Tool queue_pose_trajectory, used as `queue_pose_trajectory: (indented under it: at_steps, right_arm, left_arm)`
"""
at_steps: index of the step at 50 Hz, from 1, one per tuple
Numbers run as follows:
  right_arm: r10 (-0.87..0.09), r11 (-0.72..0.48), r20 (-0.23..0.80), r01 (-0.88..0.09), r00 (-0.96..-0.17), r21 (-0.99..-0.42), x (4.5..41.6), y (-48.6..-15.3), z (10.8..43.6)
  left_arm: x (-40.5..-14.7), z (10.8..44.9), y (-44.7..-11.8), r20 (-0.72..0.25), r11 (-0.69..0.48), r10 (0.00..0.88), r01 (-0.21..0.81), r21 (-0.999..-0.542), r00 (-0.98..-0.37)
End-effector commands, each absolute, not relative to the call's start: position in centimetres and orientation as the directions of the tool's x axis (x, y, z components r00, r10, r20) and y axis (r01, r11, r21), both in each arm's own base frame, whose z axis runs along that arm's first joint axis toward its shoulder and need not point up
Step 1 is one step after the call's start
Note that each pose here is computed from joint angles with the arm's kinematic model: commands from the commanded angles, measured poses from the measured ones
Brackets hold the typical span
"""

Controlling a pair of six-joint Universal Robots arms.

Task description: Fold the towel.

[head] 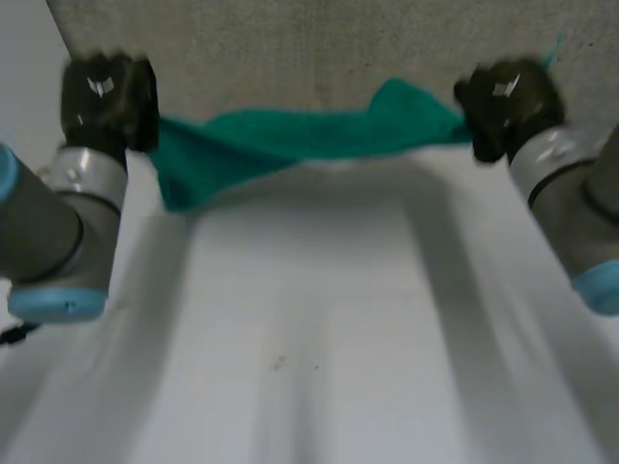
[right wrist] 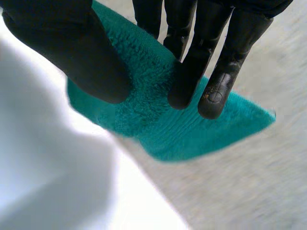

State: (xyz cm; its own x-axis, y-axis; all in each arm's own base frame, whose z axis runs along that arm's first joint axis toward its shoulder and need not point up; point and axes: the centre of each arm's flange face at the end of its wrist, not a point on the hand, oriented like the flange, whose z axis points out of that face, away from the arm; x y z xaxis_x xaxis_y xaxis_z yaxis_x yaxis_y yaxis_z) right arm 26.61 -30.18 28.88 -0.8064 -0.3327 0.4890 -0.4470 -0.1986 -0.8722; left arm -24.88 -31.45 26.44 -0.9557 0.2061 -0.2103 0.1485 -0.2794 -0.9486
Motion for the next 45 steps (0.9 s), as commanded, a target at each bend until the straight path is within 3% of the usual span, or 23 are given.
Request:
queue_pose_trajectory:
  at_steps: [1, 5, 10, 16, 21, 29, 31, 37, 45]
  right_arm:
    - [-0.49, 0.061, 0.386, -0.473, -0.781, -0.879, 27.2, -31.3, 18.2]
    - [-0.53, 0.163, 0.345, -0.493, -0.774, -0.855, 27.0, -31.0, 14.5]
    - [-0.544, 0.191, 0.311, -0.475, -0.78, -0.859, 26.4, -30.4, 14.2]
    - [-0.496, 0.276, 0.126, -0.294, -0.859, -0.915, 24.8, -31.3, 14.9]
    - [-0.48, 0.331, 0.019, -0.201, -0.877, -0.922, 24.2, -31.8, 14.9]
    - [-0.485, 0.301, 0.089, -0.261, -0.87, -0.917, 22.6, -33.3, 15.3]
    - [-0.514, 0.317, 0.13, -0.329, -0.848, -0.89, 22.4, -32.9, 14.9]
    - [-0.543, 0.367, 0.158, -0.403, -0.824, -0.838, 21.9, -32.3, 13.7]
    - [-0.512, 0.392, 0.147, -0.383, -0.846, -0.836, 20.6, -33.0, 13.2]
  left_arm:
    - [-24.3, 17.5, -30.1, -0.248, -0.029, 0.26, 0.249, -0.968, -0.933]
    - [-23.9, 15.4, -29.3, -0.256, 0.054, 0.282, 0.281, -0.958, -0.925]
    - [-23.5, 15.0, -28.3, -0.258, 0.116, 0.295, 0.302, -0.946, -0.92]
    - [-23.4, 15.5, -27.9, -0.252, 0.132, 0.3, 0.302, -0.944, -0.92]
    - [-23.1, 15.6, -28.0, -0.25, 0.14, 0.291, 0.3, -0.944, -0.924]
    - [-22.3, 15.5, -28.5, -0.249, 0.151, 0.269, 0.296, -0.943, -0.931]
    - [-22.2, 15.6, -28.6, -0.249, 0.152, 0.263, 0.295, -0.943, -0.932]
    - [-22.1, 15.4, -28.6, -0.25, 0.157, 0.263, 0.297, -0.942, -0.932]
    - [-22.1, 15.2, -28.9, -0.253, 0.16, 0.261, 0.3, -0.94, -0.932]
